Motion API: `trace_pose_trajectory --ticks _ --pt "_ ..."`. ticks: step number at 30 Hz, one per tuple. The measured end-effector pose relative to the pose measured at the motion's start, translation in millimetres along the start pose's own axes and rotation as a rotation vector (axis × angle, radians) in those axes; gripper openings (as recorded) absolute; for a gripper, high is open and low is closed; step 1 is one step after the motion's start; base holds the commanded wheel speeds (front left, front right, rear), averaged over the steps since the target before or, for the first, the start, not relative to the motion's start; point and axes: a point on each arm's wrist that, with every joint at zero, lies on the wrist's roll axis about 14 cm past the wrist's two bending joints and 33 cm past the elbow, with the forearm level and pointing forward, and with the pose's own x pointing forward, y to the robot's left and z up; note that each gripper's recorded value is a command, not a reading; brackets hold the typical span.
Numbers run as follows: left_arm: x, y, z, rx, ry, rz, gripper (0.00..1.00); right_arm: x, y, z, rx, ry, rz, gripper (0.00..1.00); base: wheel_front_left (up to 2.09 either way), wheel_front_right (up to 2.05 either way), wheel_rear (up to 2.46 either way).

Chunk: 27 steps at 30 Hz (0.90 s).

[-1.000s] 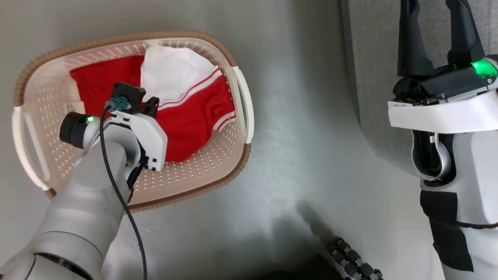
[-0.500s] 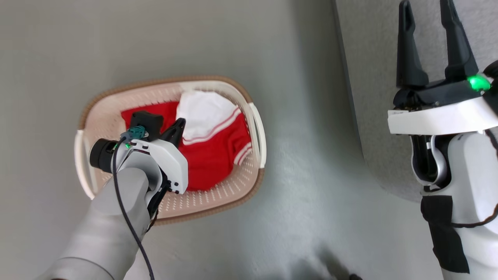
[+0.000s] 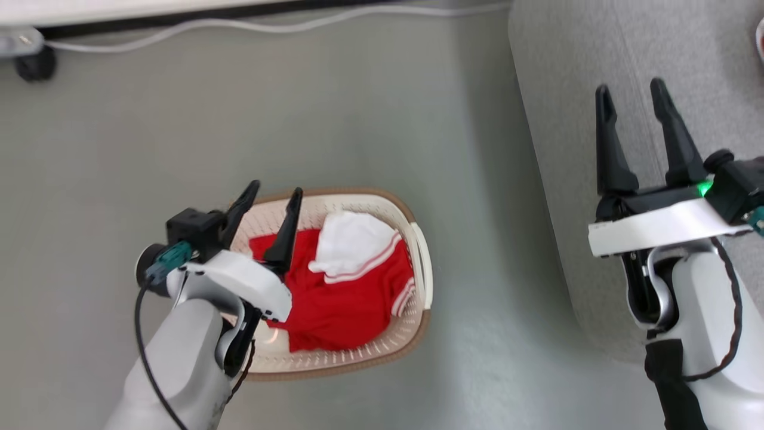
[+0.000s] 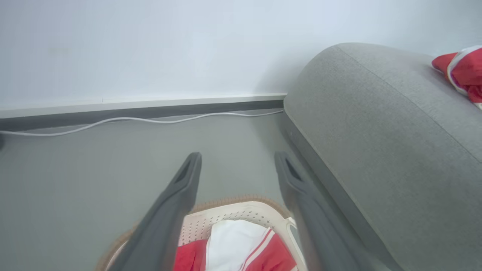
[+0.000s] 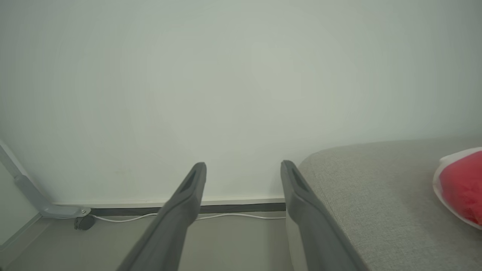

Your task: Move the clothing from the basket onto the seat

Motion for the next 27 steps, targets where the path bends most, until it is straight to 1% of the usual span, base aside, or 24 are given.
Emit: trace_pose_trajectory --ticks 4,14,15,22,27 --pt "-22 7 32 0.005 -0.103 0.056 1.0 -10 7 8 0.004 -0.004 0.014 1.0 0.0 0.0 0.0" --pt "-84 33 83 0.024 -0.284 0.206 1.0 -30 30 25 0.028 -0.026 0.061 1.0 0.0 0.0 0.0" --pt "-96 39 92 0.037 -0.314 0.235 1.0 -33 34 28 0.031 -0.029 0.068 1.0 0.0 0.0 0.0" --pt "-136 55 109 0.05 -0.393 0.318 1.0 -47 41 34 0.033 -0.034 0.082 1.0 0.0 0.0 0.0" --pt "-163 63 111 0.052 -0.423 0.373 1.0 -62 40 36 0.027 -0.028 0.081 1.0 0.0 0.0 0.0"
